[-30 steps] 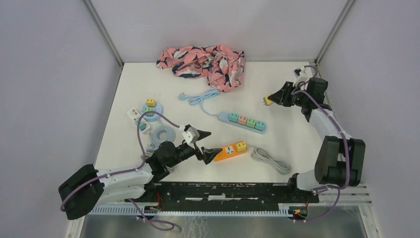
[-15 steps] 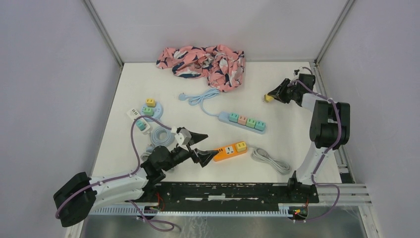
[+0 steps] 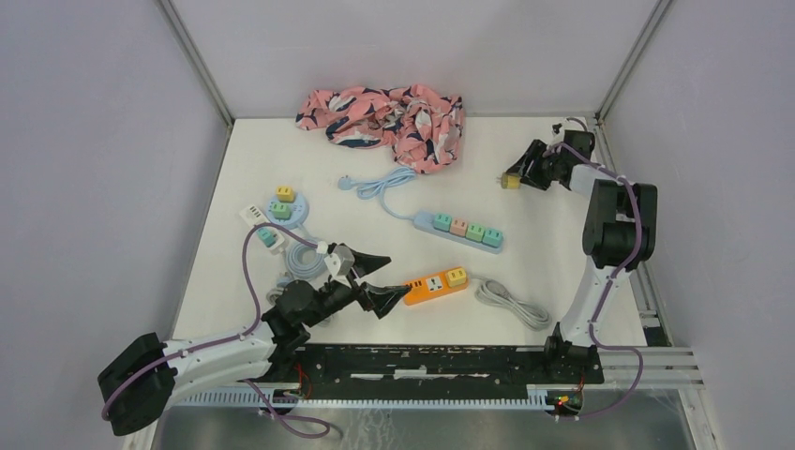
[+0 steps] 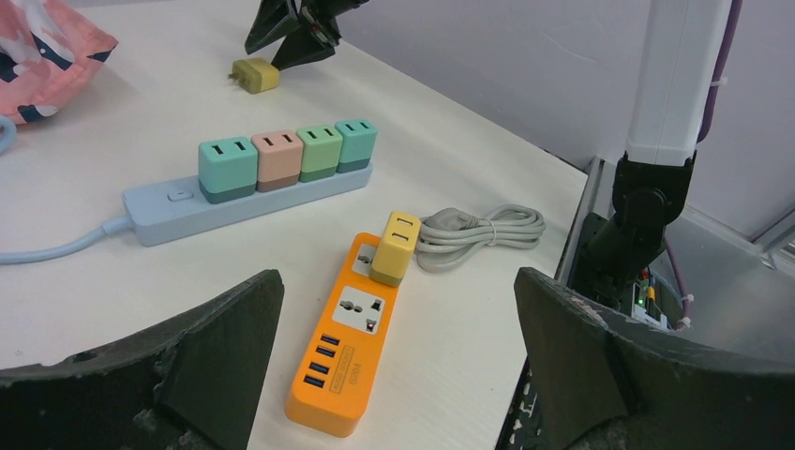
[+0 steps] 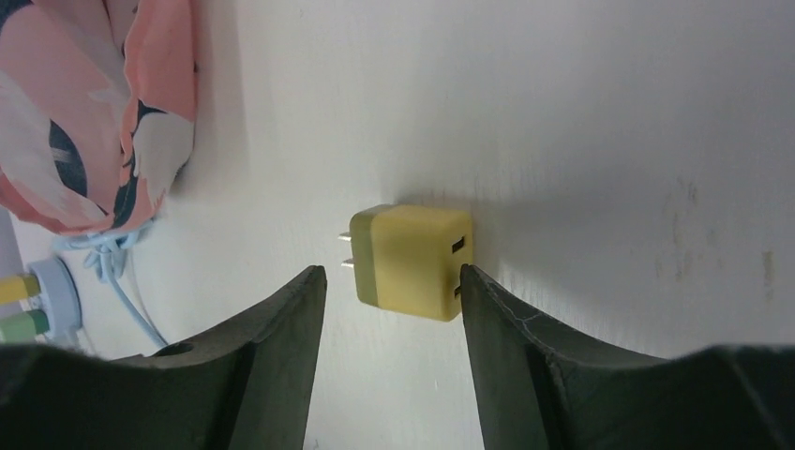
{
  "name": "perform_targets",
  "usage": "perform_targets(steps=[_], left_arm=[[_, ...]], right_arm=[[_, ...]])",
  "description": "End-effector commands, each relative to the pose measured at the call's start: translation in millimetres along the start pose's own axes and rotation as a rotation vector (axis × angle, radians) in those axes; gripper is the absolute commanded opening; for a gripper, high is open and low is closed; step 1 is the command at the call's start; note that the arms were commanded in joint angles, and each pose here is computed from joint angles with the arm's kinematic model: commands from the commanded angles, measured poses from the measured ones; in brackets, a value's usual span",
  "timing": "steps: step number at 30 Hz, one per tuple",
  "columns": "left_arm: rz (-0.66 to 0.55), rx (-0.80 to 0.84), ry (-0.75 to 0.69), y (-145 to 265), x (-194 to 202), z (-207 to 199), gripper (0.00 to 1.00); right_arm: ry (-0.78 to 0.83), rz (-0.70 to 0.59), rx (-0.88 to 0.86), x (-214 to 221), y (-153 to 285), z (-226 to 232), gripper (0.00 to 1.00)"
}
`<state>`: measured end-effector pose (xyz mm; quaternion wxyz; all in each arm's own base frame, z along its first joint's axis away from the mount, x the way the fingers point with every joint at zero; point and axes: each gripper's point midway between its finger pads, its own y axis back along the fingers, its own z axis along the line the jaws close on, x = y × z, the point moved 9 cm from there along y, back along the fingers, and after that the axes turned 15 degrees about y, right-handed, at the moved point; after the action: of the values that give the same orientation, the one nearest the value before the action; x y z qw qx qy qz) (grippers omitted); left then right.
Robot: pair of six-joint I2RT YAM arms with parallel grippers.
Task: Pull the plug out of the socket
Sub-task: Place the plug at the center of the board.
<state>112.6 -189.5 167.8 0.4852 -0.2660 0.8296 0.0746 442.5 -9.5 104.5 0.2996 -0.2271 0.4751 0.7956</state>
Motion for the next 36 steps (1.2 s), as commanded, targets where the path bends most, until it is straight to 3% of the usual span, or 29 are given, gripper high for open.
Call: perform_targets(steps=[1, 6, 14, 22, 27, 32, 36], left_arm=[[-0.049, 0.012, 0.043, -3.7, -9.0, -5.8, 0.99], [-0.036, 0.006, 0.051, -6.6, -11.1, -7.5, 0.99], [-0.001, -0.013, 0.054, -12.3, -11.6, -7.4, 0.99], [0.025, 0.004, 0.068, -19.7, -16.4, -13.2, 0.99], [0.045, -0.003, 0.077, -23.6, -16.0, -13.4, 0.99], [0.039, 0.004, 0.081, -25.8, -16.9, -14.2, 0.99], [0.061, 0.036, 0.079, -29.0, -15.2, -16.4, 0.99]], right_arm=[[0.192, -0.084, -0.014, -35.4, 39.3, 13.8, 0.61], [0.356, -0.118, -0.094, -43.6, 87.4, 33.1, 0.61], [0.639, -0.179, -0.367, -30.3, 163.2, 86.5, 0.60], [0.788, -0.269, -0.626, -18.6, 219.6, 133.4, 0.61], [0.880, -0.286, -0.851, 6.8, 241.5, 160.6, 0.75], [0.961, -0.297, -1.052, 54.5, 244.5, 170.1, 0.99], [0.896, -0.266, -1.087, 72.6, 229.4, 163.6, 1.00]])
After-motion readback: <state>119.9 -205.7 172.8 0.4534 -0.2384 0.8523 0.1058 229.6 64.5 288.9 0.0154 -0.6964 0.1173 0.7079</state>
